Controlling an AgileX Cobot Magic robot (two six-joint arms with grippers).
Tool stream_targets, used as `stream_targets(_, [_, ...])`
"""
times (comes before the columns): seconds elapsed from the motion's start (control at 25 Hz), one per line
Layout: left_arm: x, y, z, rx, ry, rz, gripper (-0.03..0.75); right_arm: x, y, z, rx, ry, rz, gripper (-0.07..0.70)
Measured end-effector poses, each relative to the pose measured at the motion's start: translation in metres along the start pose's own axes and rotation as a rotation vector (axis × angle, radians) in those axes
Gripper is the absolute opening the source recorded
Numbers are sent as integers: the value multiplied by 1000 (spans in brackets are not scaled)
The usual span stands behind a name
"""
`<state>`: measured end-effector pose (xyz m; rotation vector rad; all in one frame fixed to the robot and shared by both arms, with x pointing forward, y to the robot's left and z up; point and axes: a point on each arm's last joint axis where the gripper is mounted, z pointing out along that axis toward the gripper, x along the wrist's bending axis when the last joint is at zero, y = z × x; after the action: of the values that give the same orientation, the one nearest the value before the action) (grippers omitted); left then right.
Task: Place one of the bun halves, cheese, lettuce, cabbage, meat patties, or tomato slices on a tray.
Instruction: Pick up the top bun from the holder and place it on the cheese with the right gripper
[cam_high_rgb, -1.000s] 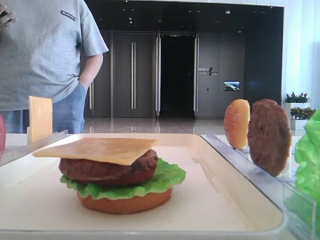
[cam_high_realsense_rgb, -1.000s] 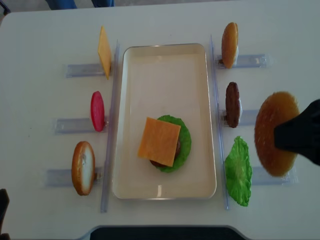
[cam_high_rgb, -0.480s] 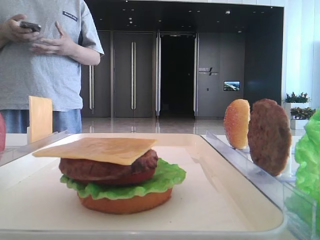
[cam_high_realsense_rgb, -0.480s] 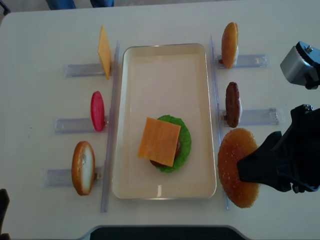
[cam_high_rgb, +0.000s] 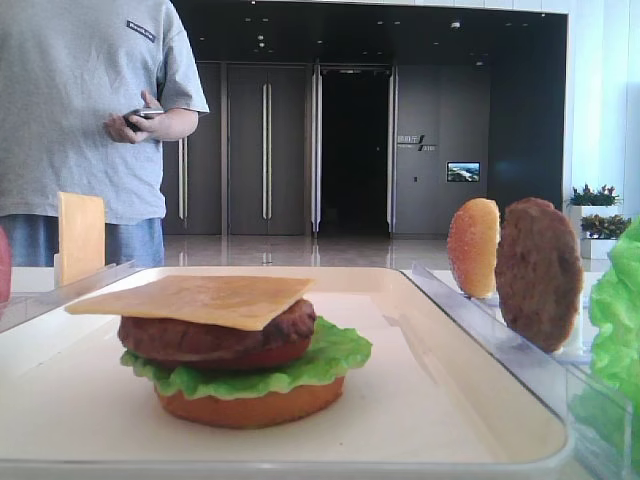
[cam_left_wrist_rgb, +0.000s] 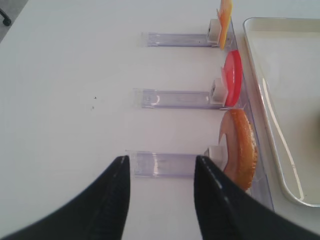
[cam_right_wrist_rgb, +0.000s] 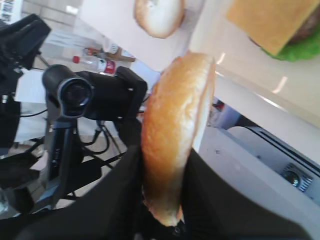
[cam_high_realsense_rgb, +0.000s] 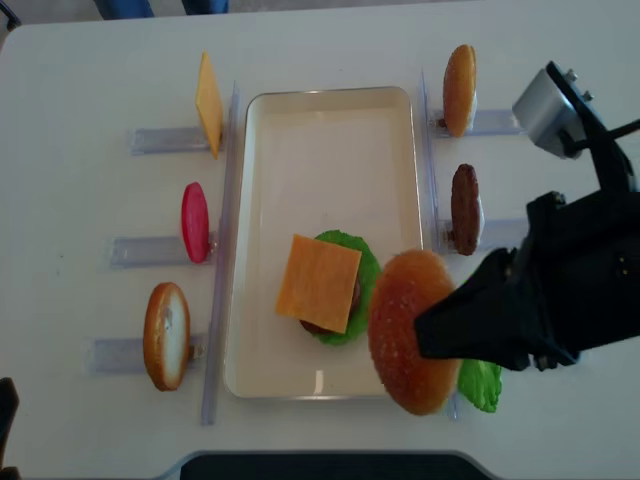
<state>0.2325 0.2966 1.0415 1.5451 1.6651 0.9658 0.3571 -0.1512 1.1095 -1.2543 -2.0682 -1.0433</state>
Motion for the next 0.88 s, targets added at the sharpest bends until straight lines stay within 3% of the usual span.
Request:
stream_targets(0.16, [0, 0, 0, 1, 0, 0, 327, -5, 21, 22, 6, 135, -14, 199])
stream_targets(0.36, [0, 0, 0, 1, 0, 0, 327, -23, 43, 54, 30, 265, 5, 199])
stream_targets(0.88, [0, 0, 0, 1, 0, 0, 327, -81, 67, 117, 41, 344, 63, 199])
